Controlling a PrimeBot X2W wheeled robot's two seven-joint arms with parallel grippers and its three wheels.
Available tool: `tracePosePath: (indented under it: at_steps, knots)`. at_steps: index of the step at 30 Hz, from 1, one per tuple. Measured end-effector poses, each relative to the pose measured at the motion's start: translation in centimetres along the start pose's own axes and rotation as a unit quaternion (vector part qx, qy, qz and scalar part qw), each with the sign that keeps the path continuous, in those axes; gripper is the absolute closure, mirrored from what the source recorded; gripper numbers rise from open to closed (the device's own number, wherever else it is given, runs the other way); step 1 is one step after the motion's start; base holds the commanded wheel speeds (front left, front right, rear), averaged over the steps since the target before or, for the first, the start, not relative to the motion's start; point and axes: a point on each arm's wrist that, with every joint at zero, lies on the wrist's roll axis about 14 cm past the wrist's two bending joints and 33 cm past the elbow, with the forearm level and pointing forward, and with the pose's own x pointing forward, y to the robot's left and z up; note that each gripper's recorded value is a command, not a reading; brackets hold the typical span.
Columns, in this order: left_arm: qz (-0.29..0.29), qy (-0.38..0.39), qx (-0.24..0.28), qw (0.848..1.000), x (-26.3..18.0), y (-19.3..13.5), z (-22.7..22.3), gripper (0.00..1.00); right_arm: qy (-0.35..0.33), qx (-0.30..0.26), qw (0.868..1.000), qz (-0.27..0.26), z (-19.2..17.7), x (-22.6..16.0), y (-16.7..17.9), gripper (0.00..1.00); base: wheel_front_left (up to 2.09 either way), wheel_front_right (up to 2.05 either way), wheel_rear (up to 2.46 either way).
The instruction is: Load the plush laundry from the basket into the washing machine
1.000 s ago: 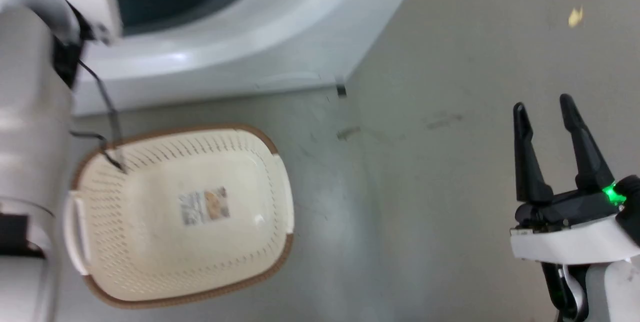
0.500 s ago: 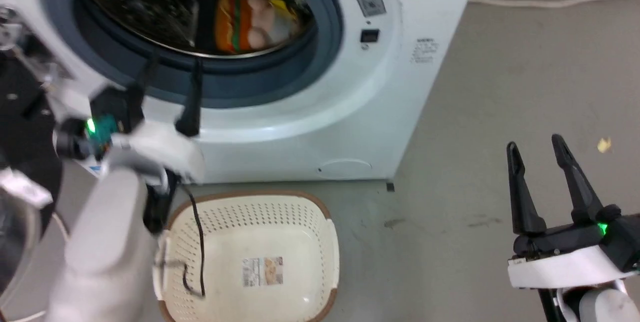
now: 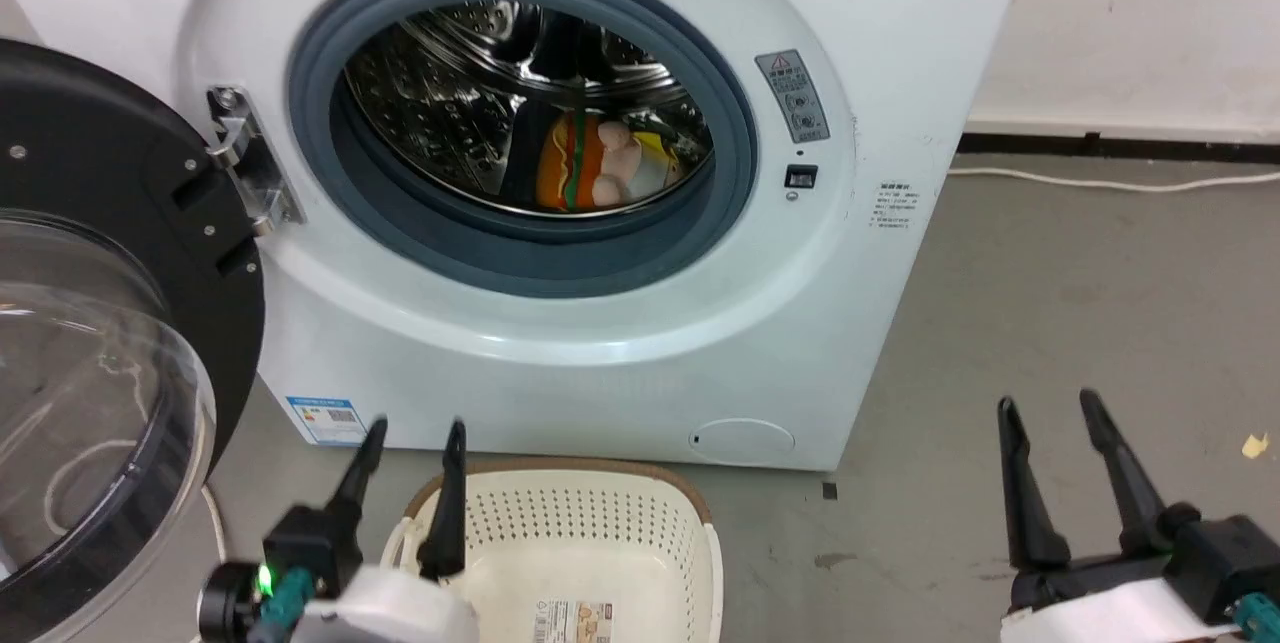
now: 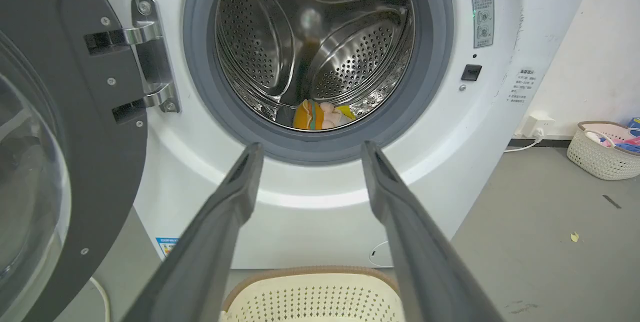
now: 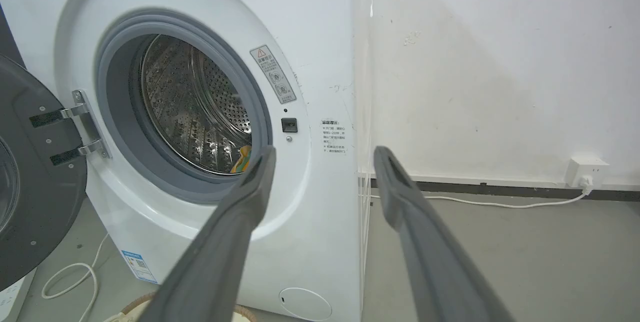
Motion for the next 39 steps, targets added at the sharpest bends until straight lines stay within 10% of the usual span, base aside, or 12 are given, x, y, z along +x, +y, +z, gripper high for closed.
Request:
tracePosePath:
  at_steps: [18,19,39]
  knots:
    - [0.017,0.011,0.010,1.000,-3.0,-0.4,-0.9,0.00,0.028,0.014,1.000,0.004,-1.5,-1.7,0.6,0.00,0.00,0.00,0.00]
    - [0.018,0.010,0.010,1.000,-2.9,-0.3,-0.9,1.00,0.028,0.014,0.999,0.004,-1.5,-1.6,0.6,1.00,0.00,0.00,0.00]
    - [0.019,0.018,0.012,1.000,-2.8,-0.3,-0.9,1.00,0.043,0.006,0.999,0.005,-1.9,-1.6,0.6,1.00,0.00,0.00,0.00]
